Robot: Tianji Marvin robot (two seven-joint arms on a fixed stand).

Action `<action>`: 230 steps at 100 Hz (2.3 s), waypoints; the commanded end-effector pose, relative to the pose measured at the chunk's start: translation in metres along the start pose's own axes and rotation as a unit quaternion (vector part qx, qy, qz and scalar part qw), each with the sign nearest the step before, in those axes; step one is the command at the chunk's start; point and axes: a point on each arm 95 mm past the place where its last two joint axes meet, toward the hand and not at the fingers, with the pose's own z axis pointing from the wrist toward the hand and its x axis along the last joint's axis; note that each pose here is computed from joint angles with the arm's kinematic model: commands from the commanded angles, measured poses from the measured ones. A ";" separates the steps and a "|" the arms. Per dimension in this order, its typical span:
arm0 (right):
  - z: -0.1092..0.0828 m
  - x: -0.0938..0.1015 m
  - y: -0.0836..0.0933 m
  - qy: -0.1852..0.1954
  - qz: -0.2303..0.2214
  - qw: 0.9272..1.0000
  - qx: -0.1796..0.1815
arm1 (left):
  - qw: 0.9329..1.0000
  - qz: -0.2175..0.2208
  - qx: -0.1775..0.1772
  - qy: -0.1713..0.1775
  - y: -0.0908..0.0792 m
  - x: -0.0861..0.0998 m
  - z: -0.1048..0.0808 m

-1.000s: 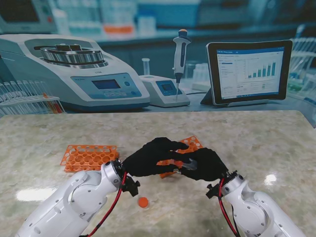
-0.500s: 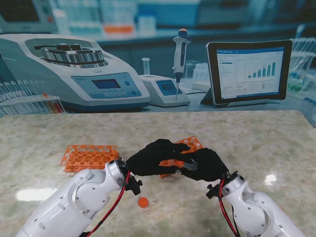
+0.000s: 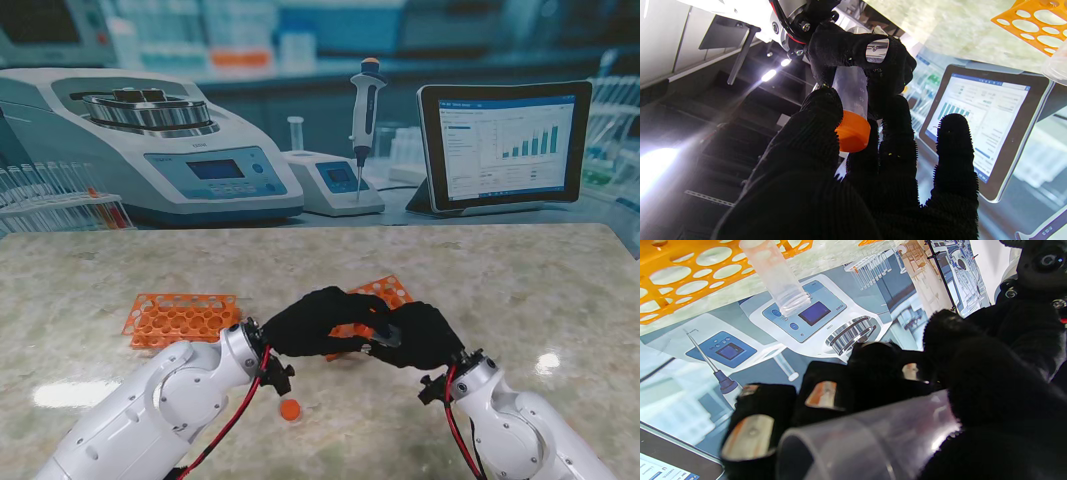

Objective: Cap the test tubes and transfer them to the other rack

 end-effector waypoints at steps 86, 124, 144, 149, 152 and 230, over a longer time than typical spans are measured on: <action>-0.004 0.025 -0.004 0.047 0.017 0.998 -0.031 | 1.000 -0.011 -0.026 -0.009 0.001 -0.004 0.006; -0.003 0.024 -0.005 0.046 0.019 0.998 -0.026 | 1.000 -0.016 -0.014 0.006 -0.008 0.001 0.009; -0.002 0.022 -0.005 0.044 0.018 0.999 -0.025 | 1.000 -0.019 -0.006 0.013 -0.014 0.004 0.012; -0.002 0.022 -0.005 0.043 0.017 0.999 -0.025 | 1.000 -0.017 -0.005 0.016 -0.016 0.006 0.012; -0.001 0.021 -0.005 0.042 0.017 0.999 -0.025 | 1.000 -0.017 -0.005 0.018 -0.016 0.007 0.012; 0.003 0.017 -0.007 0.035 0.010 0.999 -0.022 | 0.999 0.014 0.002 0.039 -0.036 0.022 0.011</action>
